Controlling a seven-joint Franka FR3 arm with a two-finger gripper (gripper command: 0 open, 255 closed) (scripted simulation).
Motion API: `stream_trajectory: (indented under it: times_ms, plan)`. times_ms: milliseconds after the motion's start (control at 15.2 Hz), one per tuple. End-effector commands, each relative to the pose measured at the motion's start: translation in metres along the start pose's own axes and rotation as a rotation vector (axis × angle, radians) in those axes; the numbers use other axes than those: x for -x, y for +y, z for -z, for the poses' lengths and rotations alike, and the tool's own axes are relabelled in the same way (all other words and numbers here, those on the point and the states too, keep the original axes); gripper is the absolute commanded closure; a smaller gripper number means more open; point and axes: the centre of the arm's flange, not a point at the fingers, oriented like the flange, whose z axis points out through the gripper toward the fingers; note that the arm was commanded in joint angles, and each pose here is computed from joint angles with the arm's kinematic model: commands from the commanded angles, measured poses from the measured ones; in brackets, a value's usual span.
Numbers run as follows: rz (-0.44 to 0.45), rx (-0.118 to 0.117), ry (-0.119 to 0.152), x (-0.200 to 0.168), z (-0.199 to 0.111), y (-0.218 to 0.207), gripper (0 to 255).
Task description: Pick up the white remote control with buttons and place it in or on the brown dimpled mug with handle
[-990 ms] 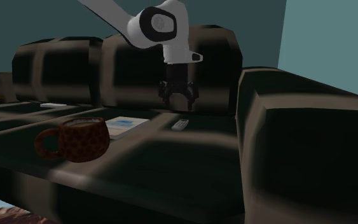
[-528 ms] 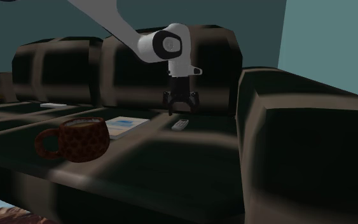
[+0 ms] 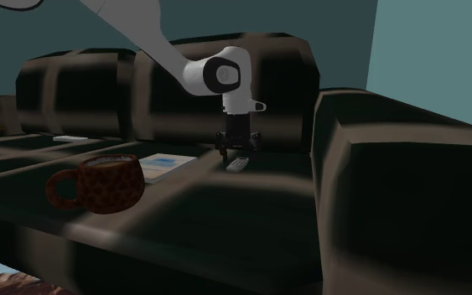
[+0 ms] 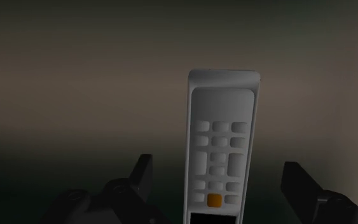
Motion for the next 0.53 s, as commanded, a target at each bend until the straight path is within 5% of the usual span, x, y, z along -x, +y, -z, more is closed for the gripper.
stream_trajectory:
  times_ms: [0,330,396,462]
  plan:
    - [0.0,0.0,0.001,0.0006,-0.0017,0.0005,0]
    - [0.0,0.0,0.001,0.0006,-0.0017,0.0005,0]
    - [0.0,0.0,0.001,0.0006,-0.0017,0.0005,255]
    - [0.0,0.0,0.001,0.0006,-0.0017,0.0005,255]
